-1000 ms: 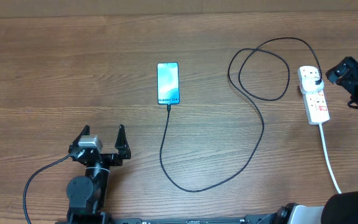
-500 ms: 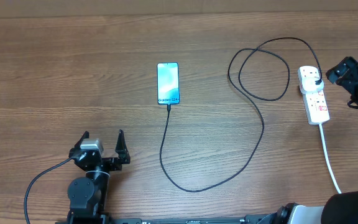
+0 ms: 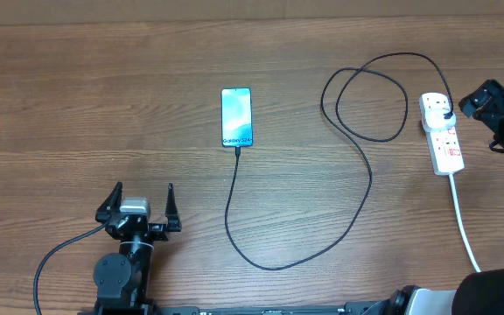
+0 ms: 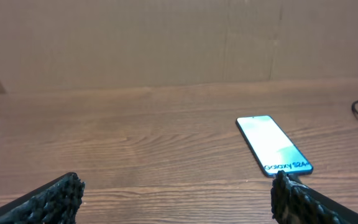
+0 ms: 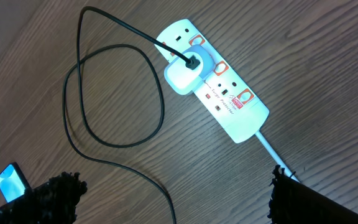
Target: Plug charger to phone and switch on socket
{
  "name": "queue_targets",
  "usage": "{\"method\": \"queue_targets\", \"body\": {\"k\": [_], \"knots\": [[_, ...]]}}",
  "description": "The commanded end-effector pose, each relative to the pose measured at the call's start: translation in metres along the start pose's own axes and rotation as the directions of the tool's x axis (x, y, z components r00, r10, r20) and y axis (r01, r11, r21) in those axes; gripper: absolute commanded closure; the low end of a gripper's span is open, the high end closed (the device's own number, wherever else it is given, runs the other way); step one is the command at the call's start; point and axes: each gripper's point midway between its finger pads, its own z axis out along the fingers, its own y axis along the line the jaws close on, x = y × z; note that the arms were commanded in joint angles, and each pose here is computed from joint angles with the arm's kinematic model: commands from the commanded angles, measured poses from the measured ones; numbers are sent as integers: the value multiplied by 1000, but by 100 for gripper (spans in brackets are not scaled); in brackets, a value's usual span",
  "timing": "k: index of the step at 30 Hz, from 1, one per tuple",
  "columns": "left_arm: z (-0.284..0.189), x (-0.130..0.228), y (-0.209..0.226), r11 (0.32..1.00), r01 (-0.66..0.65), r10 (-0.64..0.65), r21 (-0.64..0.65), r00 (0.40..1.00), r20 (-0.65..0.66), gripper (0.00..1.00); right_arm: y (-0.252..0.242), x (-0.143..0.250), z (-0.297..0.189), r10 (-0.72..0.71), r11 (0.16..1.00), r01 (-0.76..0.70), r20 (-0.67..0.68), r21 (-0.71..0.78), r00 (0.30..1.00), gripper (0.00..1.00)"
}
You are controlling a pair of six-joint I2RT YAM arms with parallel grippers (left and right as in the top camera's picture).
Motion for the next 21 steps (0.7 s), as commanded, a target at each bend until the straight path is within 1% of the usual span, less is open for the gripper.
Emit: {"method": "queue_targets", "body": {"k": [1, 8, 11, 21], "knots": [[-1, 0, -2, 997, -73, 73, 15, 997, 8, 0, 1, 0, -1, 0, 1000, 0, 6, 0, 1000, 0], [0, 0, -1, 997, -72, 72, 12, 997, 7, 0, 1, 0, -1, 0, 1000, 0, 6, 0, 1000, 0], [0, 0, 2, 999, -52, 52, -1, 999, 6, 0, 1, 0, -1, 0, 1000, 0, 6, 0, 1000, 0], [-1, 0, 10, 998, -49, 50, -34, 999, 5, 0, 1, 0, -1, 0, 1000, 0, 6, 0, 1000, 0]]}}
